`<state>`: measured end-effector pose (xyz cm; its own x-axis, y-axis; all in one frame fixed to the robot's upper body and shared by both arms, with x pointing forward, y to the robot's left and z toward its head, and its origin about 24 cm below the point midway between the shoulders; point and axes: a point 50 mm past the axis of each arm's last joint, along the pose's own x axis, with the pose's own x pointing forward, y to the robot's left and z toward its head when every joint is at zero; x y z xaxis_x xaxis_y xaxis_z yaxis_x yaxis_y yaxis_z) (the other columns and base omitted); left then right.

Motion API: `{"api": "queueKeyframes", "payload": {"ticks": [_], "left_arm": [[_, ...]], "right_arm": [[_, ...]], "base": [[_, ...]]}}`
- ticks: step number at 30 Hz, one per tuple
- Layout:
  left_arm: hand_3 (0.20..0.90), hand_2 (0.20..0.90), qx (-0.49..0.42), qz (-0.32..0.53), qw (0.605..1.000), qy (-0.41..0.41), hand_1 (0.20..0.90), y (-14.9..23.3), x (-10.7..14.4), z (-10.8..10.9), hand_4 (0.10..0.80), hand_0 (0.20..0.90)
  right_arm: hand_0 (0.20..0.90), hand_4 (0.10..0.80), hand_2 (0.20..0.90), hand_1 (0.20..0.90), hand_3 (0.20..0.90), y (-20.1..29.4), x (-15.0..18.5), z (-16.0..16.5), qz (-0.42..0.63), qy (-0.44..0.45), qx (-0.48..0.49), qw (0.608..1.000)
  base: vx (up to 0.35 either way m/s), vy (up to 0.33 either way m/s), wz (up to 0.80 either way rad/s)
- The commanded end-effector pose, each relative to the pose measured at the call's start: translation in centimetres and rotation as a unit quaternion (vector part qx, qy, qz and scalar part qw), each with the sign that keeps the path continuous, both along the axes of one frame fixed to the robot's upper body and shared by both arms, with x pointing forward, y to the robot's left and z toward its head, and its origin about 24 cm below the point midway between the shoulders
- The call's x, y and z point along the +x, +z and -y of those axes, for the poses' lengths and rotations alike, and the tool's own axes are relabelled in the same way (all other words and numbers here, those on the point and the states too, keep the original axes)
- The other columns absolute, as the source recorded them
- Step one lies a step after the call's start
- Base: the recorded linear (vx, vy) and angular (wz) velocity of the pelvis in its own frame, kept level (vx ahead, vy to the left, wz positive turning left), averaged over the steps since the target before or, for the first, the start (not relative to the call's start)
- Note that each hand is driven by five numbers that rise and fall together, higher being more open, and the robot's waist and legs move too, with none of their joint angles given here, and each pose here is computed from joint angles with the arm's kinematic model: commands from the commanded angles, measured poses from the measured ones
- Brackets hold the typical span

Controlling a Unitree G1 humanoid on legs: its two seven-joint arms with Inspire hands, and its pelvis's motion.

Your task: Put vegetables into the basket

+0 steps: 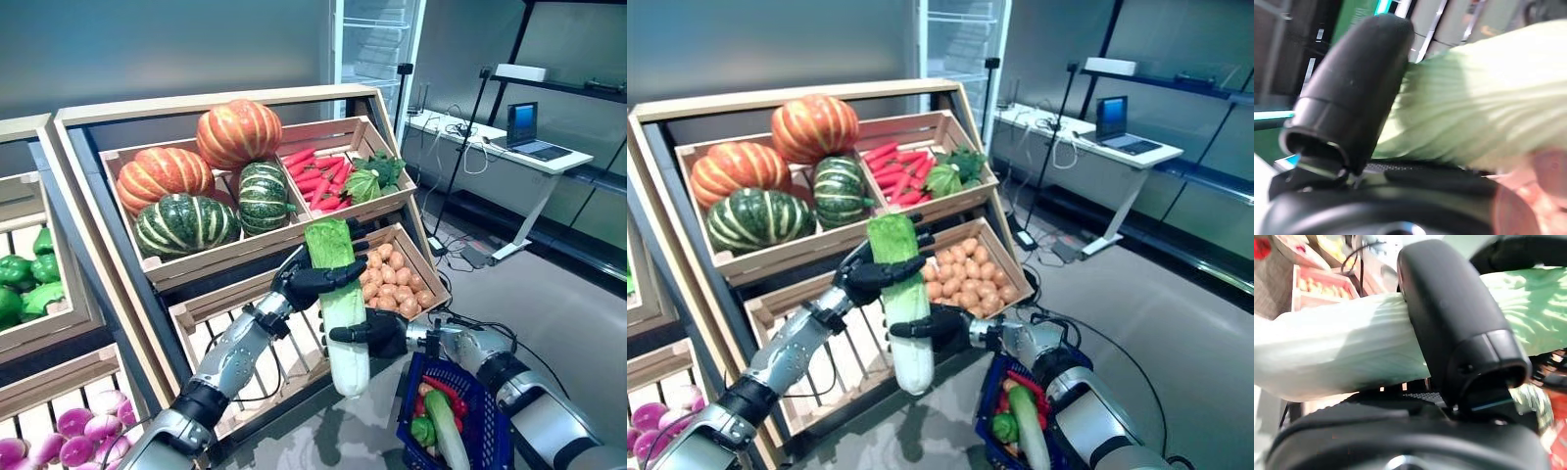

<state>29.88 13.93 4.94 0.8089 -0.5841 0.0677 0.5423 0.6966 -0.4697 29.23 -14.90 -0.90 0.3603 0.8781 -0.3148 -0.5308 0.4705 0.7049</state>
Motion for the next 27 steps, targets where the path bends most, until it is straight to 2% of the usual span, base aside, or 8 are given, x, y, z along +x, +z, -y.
{"api": "queueKeyframes", "payload": {"ticks": [1,4,7,10,14,16,21,27], "left_arm": [[0.900,0.900,-0.010,0.131,0.991,0.007,0.900,5.0,2.1,-1.8,0.800,0.900],[0.900,0.900,0.004,0.123,0.992,0.027,0.900,4.5,2.0,-3.1,0.800,0.900],[0.900,0.900,0.014,0.107,0.992,0.070,0.900,3.1,1.3,-5.6,0.800,0.900],[0.900,0.900,0.031,0.098,0.988,0.115,0.900,2.0,0.5,-7.5,0.800,0.900],[0.900,0.900,0.040,0.086,0.984,0.149,0.900,1.2,0.2,-8.5,0.800,0.900],[0.900,0.900,0.040,0.084,0.983,0.156,0.900,1.2,0.2,-8.6,0.800,0.900],[0.900,0.900,0.027,0.087,0.982,0.168,0.900,1.5,1.1,-8.0,0.800,0.900],[0.900,0.900,0.016,0.161,0.976,0.147,0.900,5.7,3.5,-5.4,0.800,0.900]], "right_arm": [[0.300,0.400,0.300,0.300,0.300,2.6,2.2,8.3,0.051,-0.173,-0.028,0.983],[0.300,0.400,0.300,0.300,0.300,2.4,1.7,9.8,0.048,-0.210,-0.027,0.976],[0.300,0.400,0.300,0.300,0.300,1.7,0.2,12.3,0.044,-0.279,-0.029,0.959],[0.300,0.400,0.300,0.300,0.300,1.0,-1.1,14.9,0.038,-0.369,-0.049,0.928],[0.300,0.400,0.300,0.300,0.300,-0.1,-2.7,17.1,0.023,-0.430,-0.108,0.896],[0.300,0.400,0.300,0.300,0.300,-0.4,-2.9,17.5,0.017,-0.440,-0.121,0.890],[0.300,0.400,0.300,0.300,0.300,-0.7,-3.2,19.3,0.001,-0.529,-0.174,0.830],[0.300,0.400,0.300,0.300,0.300,4.0,1.4,19.3,0.074,-0.618,-0.162,0.766]], "base": [[-0.003,0.007,-0.15],[0.002,0.004,-0.11],[0.010,-0.001,-0.09],[0.014,-0.017,-0.13],[0.007,-0.030,-0.06],[-0.001,-0.018,-0.05],[-0.053,-0.024,-0.04],[-0.367,-0.031,0.13]]}}
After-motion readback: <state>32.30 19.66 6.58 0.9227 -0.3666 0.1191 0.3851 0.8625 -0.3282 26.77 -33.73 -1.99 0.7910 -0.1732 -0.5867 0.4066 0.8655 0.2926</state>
